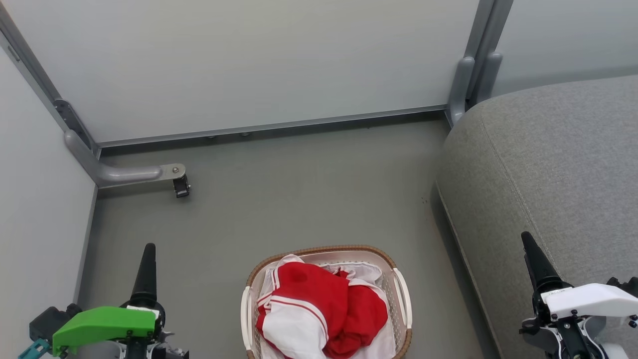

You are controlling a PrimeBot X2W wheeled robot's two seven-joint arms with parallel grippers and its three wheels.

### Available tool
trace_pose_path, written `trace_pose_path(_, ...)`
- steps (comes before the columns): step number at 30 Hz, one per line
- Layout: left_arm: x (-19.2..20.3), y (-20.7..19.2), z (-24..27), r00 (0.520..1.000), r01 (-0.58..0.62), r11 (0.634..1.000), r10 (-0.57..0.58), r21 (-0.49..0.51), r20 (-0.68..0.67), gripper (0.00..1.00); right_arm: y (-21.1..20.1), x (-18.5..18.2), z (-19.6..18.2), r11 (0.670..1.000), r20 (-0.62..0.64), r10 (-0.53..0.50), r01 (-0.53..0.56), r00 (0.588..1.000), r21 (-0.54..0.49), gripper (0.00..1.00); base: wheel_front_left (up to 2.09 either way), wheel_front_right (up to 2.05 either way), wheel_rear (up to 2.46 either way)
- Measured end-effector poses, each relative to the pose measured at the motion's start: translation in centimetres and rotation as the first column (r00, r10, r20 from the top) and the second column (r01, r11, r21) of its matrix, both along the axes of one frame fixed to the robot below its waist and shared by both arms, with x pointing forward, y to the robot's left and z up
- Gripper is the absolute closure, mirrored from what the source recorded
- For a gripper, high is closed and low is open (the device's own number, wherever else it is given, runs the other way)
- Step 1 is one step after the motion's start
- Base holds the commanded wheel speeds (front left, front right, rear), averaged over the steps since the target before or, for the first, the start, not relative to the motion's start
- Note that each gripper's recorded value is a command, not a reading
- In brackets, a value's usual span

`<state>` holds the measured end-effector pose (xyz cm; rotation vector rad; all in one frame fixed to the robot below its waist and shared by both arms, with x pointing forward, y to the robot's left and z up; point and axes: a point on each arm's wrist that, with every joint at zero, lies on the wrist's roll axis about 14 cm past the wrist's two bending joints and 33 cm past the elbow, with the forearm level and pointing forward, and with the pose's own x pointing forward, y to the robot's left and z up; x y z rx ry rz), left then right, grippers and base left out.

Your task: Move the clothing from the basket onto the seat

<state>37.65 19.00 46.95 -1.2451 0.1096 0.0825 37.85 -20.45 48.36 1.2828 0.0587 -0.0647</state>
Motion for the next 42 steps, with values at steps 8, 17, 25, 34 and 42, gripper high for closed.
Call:
trace_pose_path(8,0.0,-0.6,-0.3,0.999,0.03,0.986,-0.027,0.163,-0.02,0.0,-0.1,0.1,0.4,0.988,0.011,0.01,-0.009,1.0,-0.151,0.0,0.0,0.0,0.0)
trace_pose_path(17,-0.5,-0.9,-1.1,0.998,0.062,0.947,-0.049,0.316,-0.049,0.0,-0.1,-0.1,0.5,0.954,0.015,0.022,-0.016,1.0,-0.299,0.0,0.0,0.0,0.0)
trace_pose_path(25,-0.7,-1.0,-1.5,0.996,0.081,0.9,-0.057,0.429,-0.067,0.0,0.2,0.0,0.4,0.91,0.012,0.043,-0.034,0.999,-0.413,0.0,0.0,0.0,0.0)
trace_pose_path(34,-0.2,-1.5,-1.3,0.994,0.109,0.83,-0.091,0.547,-0.06,0.0,0.7,1.0,0.8,0.842,0.02,0.08,-0.056,0.997,-0.537,0.0,0.0,0.0,0.0)
trace_pose_path(42,-0.1,-1.8,-0.9,0.993,0.114,0.767,-0.11,0.632,-0.046,0.0,1.2,1.4,1.3,0.785,0.036,0.107,-0.062,0.994,-0.616,0.0,0.0,0.0,0.0)
